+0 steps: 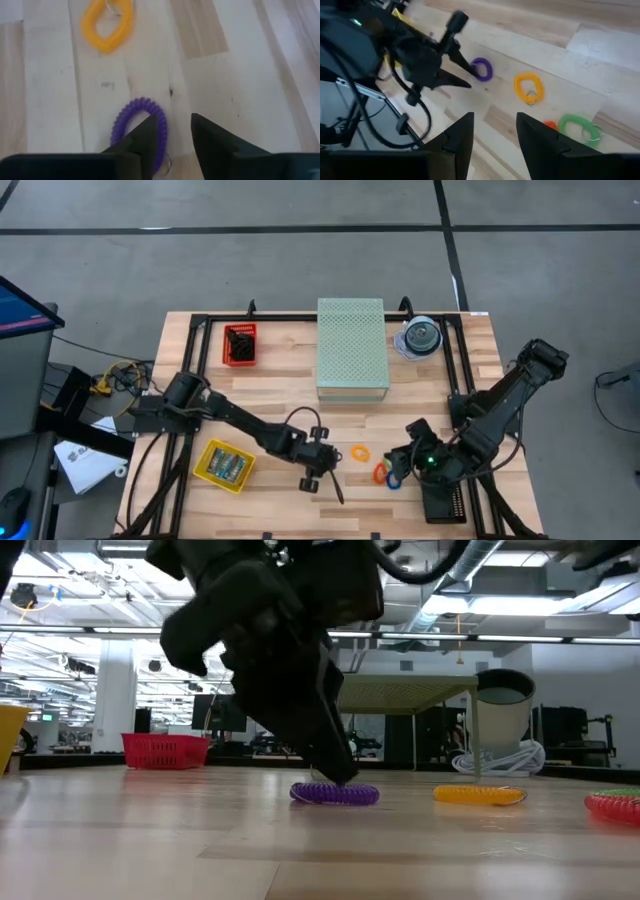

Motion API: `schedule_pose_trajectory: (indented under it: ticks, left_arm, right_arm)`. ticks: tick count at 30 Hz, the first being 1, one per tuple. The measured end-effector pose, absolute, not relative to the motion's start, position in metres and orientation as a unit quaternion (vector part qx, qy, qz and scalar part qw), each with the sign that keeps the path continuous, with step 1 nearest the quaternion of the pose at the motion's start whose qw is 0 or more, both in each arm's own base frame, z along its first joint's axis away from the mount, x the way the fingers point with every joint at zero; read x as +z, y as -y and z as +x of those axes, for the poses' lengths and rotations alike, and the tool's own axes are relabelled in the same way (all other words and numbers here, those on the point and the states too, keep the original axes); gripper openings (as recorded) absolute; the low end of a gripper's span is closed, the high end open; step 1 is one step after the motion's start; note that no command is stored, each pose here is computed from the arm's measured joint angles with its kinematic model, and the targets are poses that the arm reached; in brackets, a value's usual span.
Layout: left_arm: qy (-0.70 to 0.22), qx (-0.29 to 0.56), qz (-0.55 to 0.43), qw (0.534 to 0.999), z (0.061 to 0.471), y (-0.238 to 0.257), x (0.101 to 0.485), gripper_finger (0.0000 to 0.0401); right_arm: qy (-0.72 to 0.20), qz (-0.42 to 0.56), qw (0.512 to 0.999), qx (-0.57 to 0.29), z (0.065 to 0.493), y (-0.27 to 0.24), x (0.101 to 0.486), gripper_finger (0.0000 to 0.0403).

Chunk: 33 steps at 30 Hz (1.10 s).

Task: Pick & Place Office Desk Supplies
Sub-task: Put the violet spring keychain band into the black bin

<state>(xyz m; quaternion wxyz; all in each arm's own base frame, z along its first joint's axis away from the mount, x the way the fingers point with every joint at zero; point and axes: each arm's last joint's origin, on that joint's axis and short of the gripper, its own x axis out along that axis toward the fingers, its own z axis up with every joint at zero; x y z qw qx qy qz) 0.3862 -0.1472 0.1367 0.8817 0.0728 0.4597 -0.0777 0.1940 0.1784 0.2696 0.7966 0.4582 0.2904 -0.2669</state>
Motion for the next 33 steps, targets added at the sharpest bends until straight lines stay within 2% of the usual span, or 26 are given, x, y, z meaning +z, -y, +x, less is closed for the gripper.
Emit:
schedule_pose_trajectory:
  ticks: [13, 16, 20, 24, 26, 30, 33]
  left_arm:
    - [-0.464, -0.056, 0.063, 0.882, 0.392, 0.147, 0.117, 0.0092]
    - [-0.465, -0.043, 0.051, 0.883, 0.392, 0.147, 0.117, 0.0071]
    - [-0.466, -0.027, 0.017, 0.884, 0.392, 0.147, 0.117, 0.0018]
    - [-0.46, -0.024, -0.016, 0.887, 0.392, 0.147, 0.121, 0.0013]
    - [-0.447, -0.055, -0.043, 0.892, 0.394, 0.145, 0.131, 0.0007]
    - [-0.342, -0.152, -0.126, 0.919, 0.403, 0.135, 0.193, 0.0005]
    - [-0.299, -0.199, -0.166, 0.919, 0.402, 0.117, 0.224, 0.0004]
  right_arm:
    - [-0.285, 0.465, 0.795, -0.267, 0.194, -0.178, 0.27, 0.0146]
    - [-0.285, 0.464, 0.795, -0.267, 0.195, -0.178, 0.27, 0.0146]
    - [-0.284, 0.462, 0.797, -0.266, 0.195, -0.178, 0.271, 0.0146]
    - [-0.275, 0.458, 0.802, -0.266, 0.195, -0.178, 0.271, 0.0146]
    - [-0.27, 0.454, 0.811, -0.254, 0.197, -0.18, 0.273, 0.0146]
    - [-0.246, 0.431, 0.842, -0.211, 0.205, -0.184, 0.279, 0.0146]
    - [-0.236, 0.395, 0.872, -0.168, 0.212, -0.187, 0.286, 0.0146]
